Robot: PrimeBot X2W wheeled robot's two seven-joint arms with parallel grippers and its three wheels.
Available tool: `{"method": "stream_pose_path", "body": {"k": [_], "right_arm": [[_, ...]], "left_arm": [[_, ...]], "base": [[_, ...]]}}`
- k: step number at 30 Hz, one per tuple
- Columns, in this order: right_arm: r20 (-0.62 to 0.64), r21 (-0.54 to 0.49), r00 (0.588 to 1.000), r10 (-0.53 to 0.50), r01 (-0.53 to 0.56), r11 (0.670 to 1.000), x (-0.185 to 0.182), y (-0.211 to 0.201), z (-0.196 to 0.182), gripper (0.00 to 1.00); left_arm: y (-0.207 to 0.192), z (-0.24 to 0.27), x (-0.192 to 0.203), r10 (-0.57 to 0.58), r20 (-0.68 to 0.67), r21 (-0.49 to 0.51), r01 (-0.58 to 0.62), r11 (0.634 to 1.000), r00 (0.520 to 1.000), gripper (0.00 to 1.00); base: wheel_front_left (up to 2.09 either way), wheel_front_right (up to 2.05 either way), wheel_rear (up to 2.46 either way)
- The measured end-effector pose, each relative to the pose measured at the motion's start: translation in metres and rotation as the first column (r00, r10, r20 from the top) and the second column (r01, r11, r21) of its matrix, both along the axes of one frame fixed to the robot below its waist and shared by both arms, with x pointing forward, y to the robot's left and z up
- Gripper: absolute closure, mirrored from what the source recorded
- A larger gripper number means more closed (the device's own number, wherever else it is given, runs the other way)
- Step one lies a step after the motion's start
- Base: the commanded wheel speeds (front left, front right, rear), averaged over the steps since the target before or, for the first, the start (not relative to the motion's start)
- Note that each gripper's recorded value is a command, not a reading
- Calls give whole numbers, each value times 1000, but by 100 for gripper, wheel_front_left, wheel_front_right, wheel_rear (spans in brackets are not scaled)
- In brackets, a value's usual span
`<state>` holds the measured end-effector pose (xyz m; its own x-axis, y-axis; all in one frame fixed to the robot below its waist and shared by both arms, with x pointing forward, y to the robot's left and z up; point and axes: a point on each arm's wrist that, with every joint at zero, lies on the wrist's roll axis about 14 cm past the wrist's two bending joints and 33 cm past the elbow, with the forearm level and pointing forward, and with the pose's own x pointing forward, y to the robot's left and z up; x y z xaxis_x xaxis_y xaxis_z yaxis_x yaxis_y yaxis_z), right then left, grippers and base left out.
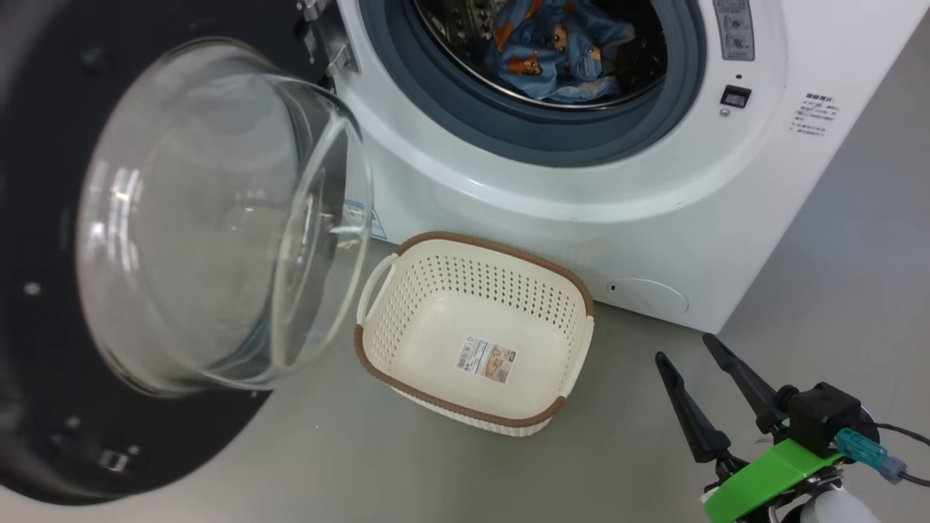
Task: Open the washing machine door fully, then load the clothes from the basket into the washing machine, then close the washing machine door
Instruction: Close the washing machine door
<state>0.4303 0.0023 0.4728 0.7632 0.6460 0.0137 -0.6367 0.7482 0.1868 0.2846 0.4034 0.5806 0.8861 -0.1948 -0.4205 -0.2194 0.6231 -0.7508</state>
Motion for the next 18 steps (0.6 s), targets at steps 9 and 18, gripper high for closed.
{"method": "stream_pose_path", "body": {"k": [9,18], "right_arm": [[18,4,1000,-24,24,1000,-4,-7,9,0],[19,18,996,-85,85,996,-7,-25,13,0]], "left_arm": [[-74,21,3,-254,139,-26,260,965,957,100],[-135,25,22,-466,159,4,472,882,870,100]], "base": [[0,0,0],[0,0,0]]}}
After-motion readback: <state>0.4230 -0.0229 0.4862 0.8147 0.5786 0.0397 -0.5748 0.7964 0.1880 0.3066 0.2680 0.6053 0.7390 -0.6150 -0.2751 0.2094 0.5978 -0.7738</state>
